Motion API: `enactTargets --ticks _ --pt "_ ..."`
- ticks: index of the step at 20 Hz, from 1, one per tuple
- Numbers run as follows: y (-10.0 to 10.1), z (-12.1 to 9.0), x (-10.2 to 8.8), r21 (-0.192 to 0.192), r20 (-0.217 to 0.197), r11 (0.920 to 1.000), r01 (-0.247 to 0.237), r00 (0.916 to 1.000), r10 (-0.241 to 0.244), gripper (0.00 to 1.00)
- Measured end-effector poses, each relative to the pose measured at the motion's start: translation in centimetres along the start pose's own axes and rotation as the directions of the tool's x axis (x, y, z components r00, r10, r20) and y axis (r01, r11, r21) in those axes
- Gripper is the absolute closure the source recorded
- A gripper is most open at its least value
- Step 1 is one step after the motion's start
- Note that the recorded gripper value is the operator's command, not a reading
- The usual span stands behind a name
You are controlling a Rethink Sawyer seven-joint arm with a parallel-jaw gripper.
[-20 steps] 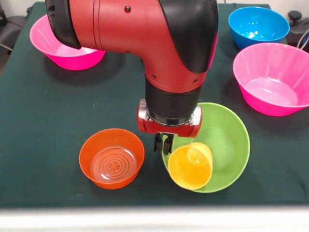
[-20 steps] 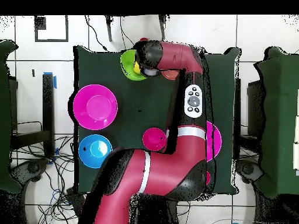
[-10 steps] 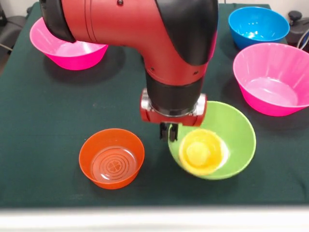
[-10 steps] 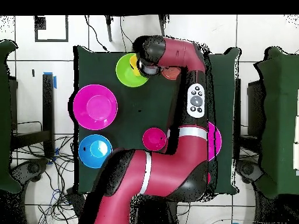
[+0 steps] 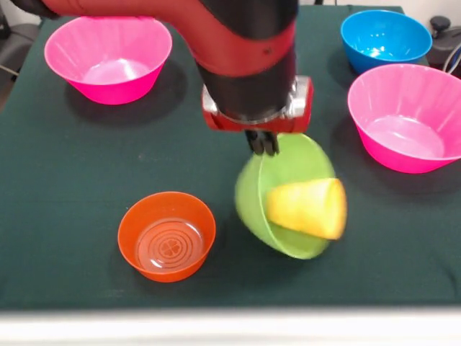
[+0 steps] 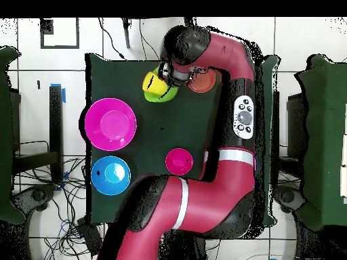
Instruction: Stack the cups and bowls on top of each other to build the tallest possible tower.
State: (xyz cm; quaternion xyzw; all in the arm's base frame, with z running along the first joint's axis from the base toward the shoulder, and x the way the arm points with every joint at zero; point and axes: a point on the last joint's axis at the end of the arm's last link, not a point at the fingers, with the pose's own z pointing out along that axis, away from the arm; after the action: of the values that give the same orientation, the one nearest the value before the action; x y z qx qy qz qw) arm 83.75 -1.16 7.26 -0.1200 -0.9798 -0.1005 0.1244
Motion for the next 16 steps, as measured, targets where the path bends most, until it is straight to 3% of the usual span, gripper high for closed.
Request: enactTargets --ticks 3,8,13,16 --pt "-0.4 -2.1 0.0 -0.037 -0.021 0.9993 -0.009 0.9997 0.009 1.0" --pt "-2.0 -7.3 0.2 -0.109 -0.055 0.9936 -0.028 0.9982 0.022 1.0" --pt "-3.5 -10.9 0.6 -0.188 -0.083 0.9813 -0.041 0.9962 0.026 1.0" --pt "-5.0 -13.8 1.1 -0.252 -0.11 0.9664 -0.049 0.9937 0.022 1.0"
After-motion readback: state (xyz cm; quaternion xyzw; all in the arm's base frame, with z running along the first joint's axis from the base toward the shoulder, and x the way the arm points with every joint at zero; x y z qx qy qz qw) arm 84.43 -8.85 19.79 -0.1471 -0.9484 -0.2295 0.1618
